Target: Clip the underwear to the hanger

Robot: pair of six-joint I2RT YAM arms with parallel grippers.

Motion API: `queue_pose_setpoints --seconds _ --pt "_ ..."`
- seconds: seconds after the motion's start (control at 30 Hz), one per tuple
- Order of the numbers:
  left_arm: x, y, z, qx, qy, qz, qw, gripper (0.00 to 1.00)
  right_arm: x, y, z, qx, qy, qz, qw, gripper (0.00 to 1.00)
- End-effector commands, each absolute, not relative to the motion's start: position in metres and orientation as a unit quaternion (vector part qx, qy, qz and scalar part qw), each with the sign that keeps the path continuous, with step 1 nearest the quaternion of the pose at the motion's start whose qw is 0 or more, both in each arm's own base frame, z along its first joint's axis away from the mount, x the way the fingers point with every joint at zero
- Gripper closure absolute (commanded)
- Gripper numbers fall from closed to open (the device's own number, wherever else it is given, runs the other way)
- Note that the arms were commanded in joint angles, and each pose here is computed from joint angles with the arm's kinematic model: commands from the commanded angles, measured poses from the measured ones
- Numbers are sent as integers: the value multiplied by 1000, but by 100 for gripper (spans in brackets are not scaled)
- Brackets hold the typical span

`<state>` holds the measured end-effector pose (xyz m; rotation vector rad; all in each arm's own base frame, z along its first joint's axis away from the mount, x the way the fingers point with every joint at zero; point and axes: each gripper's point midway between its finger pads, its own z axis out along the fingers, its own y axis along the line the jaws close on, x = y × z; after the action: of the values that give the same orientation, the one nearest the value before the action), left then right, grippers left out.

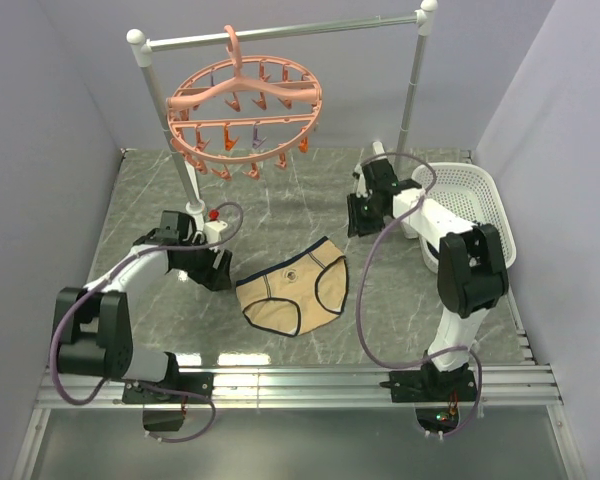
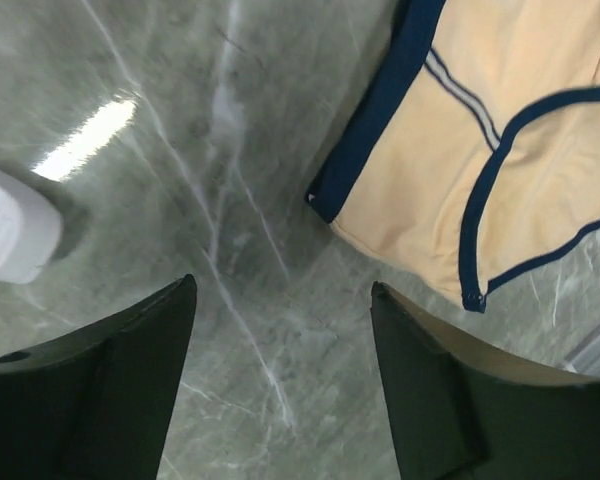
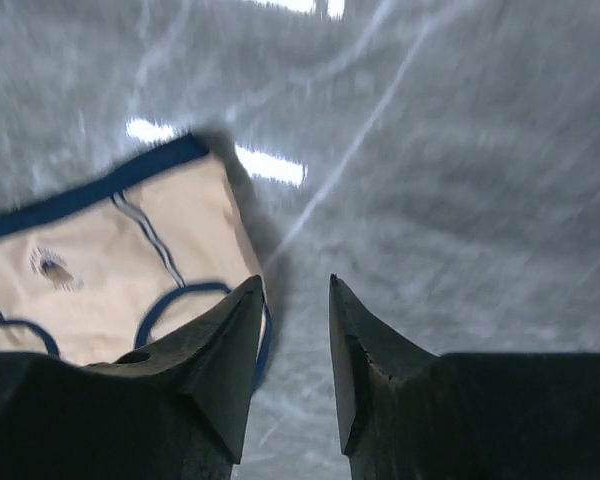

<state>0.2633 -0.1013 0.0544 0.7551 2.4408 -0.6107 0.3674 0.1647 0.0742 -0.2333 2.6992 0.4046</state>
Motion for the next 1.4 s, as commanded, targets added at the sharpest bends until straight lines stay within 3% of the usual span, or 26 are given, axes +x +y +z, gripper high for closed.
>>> queue_pose_setpoints --seconds 0.0,0.23,0.5,0.83,0.93,1.2,1.37 --pt "270 -102 59 307 898 -208 237 23 394 172 88 -111 960 129 222 58" --pt "277 -108 41 278 915 -231 178 23 413 194 75 -127 960 164 187 55" --pt "276 -128 42 262 910 -296 128 28 400 214 57 -149 954 220 138 53" --pt "266 -140 23 272 912 -300 70 31 391 231 39 -157 952 237 112 53" --pt "263 -142 19 276 913 -295 60 37 391 231 34 -158 953 234 109 55" --pt "259 -139 5 279 923 -263 36 63 383 228 28 -155 953 240 105 63" --pt "265 -141 19 289 918 -258 87 90 373 218 40 -151 952 242 114 90"
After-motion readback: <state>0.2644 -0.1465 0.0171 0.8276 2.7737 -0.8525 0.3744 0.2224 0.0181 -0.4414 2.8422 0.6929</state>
